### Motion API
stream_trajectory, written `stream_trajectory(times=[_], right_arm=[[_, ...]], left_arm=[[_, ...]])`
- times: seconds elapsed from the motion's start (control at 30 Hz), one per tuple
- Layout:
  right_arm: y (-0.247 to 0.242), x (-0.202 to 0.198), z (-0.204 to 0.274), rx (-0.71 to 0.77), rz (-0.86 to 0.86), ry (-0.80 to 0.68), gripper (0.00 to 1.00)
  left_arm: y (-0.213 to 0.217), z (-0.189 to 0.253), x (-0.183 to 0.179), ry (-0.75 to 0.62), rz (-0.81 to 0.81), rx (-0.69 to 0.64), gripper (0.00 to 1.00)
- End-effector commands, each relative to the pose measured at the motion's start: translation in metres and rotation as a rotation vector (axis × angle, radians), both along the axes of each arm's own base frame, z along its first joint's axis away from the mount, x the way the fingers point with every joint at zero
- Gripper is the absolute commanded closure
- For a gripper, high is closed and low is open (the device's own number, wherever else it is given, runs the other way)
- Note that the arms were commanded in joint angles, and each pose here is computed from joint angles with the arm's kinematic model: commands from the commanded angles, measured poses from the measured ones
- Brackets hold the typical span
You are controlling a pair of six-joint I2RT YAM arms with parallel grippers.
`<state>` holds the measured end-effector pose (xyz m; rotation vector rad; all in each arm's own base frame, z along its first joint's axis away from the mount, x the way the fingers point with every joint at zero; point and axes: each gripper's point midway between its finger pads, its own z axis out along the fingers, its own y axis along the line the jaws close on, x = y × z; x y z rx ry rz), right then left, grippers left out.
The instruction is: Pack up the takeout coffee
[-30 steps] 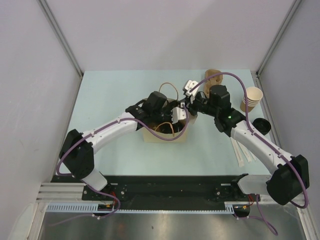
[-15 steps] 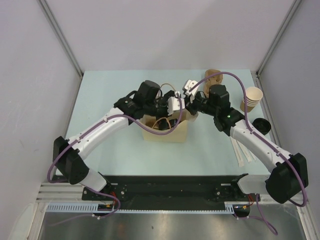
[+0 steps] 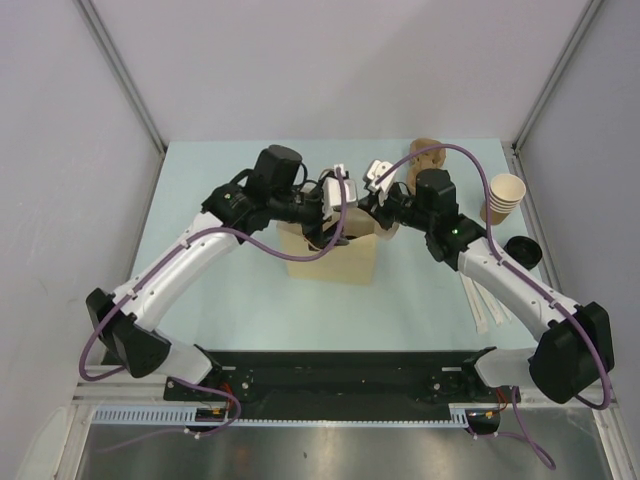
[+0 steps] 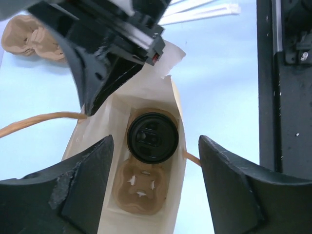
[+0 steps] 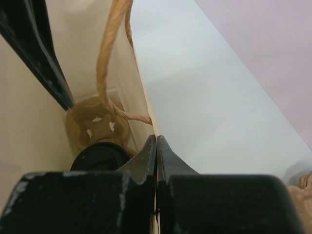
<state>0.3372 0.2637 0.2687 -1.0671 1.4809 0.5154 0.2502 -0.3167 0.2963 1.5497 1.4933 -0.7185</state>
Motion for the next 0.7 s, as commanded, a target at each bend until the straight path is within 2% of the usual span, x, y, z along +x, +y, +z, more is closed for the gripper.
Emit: stream_trajectory(times=[0.0, 0.27, 0.43, 0.57, 0.67], right_arm=[[0.000, 0.007, 0.001, -0.001, -0.012, -0.023, 1.00], [0.004, 0.005, 0.002, 0.004, -0.009, -0.024, 1.00], [0.006, 0.003, 0.003, 0.004, -0.004, -0.023, 1.00], [0.008, 0.001, 0.004, 0.003, -0.002, -0.026, 1.00], [0.008, 0.001, 0.006, 0.005, -0.006, -0.036, 0.99]], left_arm=[[0.010, 0.044, 0.001, 0.010, 0.047, -0.112, 0.29], [0.023, 0.080, 0.007, 0.014, 0.131, -0.238, 0.42], [0.030, 0.076, 0.021, 0.016, 0.256, -0.261, 0.50], [0.040, 0.077, 0.031, 0.024, 0.370, -0.309, 0.50], [0.052, 0.096, 0.038, 0.042, 0.448, -0.399, 0.46]])
